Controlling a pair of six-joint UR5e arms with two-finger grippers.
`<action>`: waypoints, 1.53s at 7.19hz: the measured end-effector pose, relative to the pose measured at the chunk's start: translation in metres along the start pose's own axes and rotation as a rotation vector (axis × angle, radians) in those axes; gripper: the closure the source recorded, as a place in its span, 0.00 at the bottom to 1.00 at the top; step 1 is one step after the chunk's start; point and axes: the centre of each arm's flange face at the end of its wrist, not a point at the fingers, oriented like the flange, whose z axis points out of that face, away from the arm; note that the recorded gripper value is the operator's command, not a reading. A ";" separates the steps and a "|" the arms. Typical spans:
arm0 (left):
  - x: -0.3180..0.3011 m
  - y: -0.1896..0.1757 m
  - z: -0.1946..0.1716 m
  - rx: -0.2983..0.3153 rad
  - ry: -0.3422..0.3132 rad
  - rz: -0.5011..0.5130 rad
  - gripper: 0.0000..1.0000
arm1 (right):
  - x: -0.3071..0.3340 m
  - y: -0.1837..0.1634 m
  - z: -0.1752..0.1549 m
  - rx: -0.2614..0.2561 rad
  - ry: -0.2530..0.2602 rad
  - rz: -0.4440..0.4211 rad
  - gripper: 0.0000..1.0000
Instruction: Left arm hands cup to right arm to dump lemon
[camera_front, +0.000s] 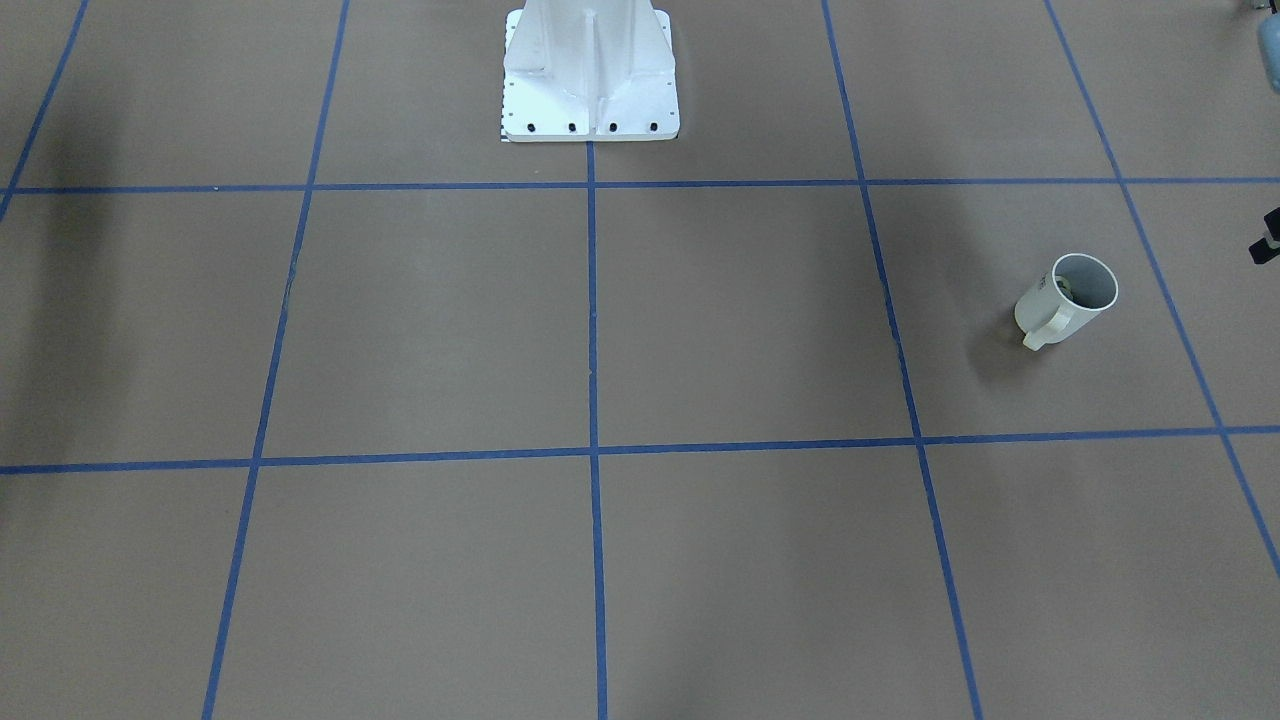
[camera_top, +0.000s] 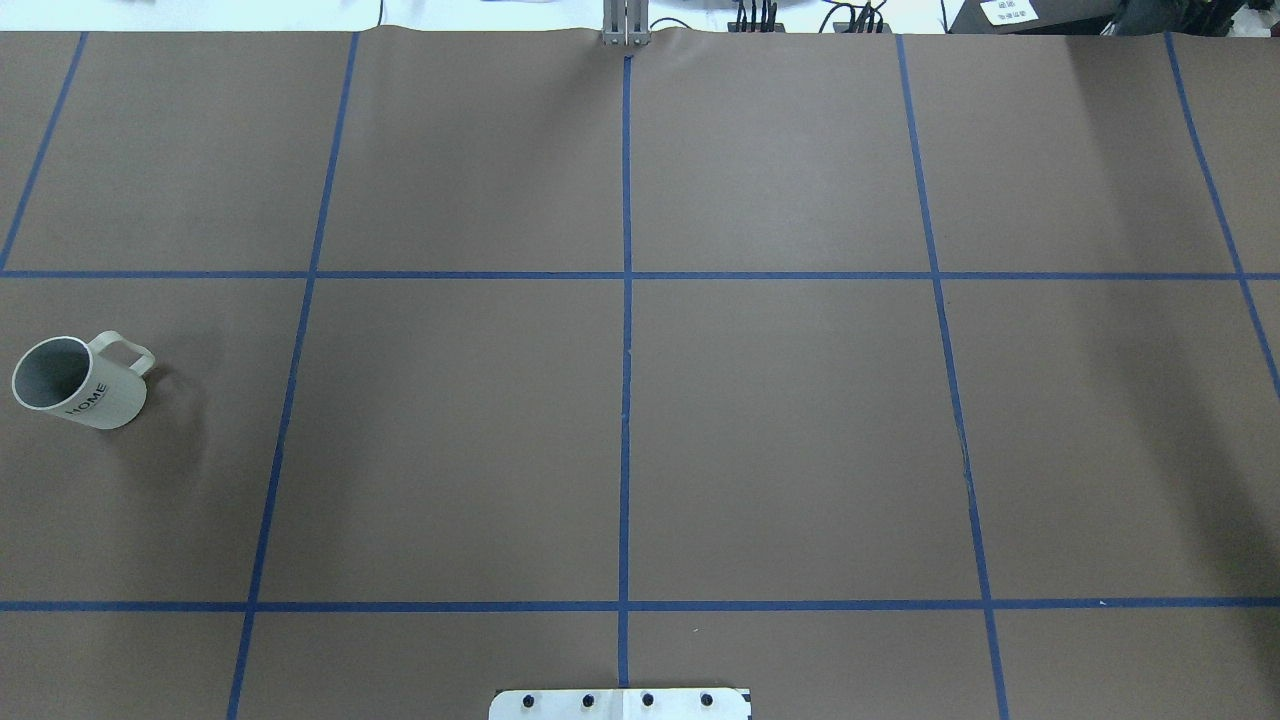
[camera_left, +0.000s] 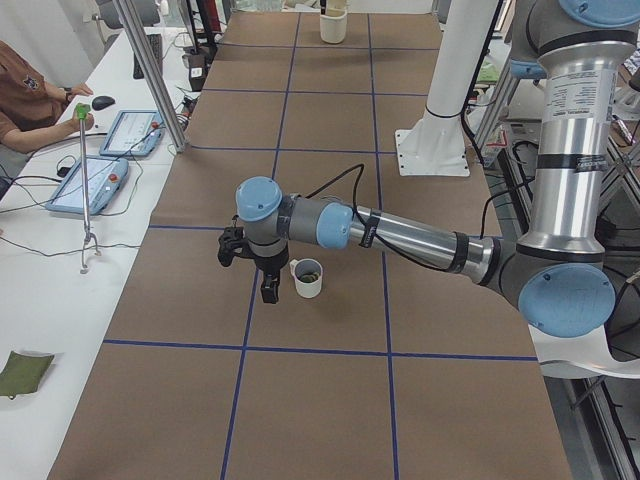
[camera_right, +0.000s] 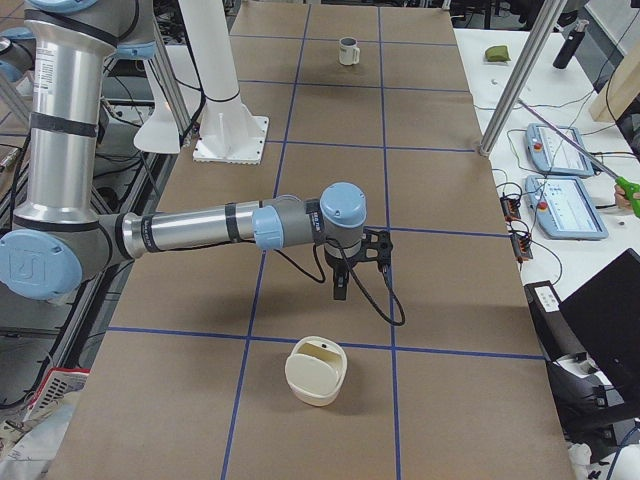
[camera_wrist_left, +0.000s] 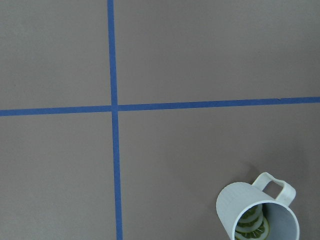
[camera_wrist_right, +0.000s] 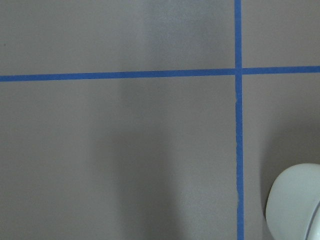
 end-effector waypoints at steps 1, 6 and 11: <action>0.000 0.000 -0.005 0.007 0.000 -0.001 0.00 | 0.000 0.000 0.001 -0.002 0.000 -0.001 0.00; -0.006 0.029 -0.011 0.021 0.008 -0.002 0.00 | 0.008 0.004 0.010 -0.010 0.001 0.007 0.00; 0.013 0.025 -0.012 0.065 0.020 0.061 0.00 | 0.007 0.008 0.013 0.055 -0.023 0.010 0.00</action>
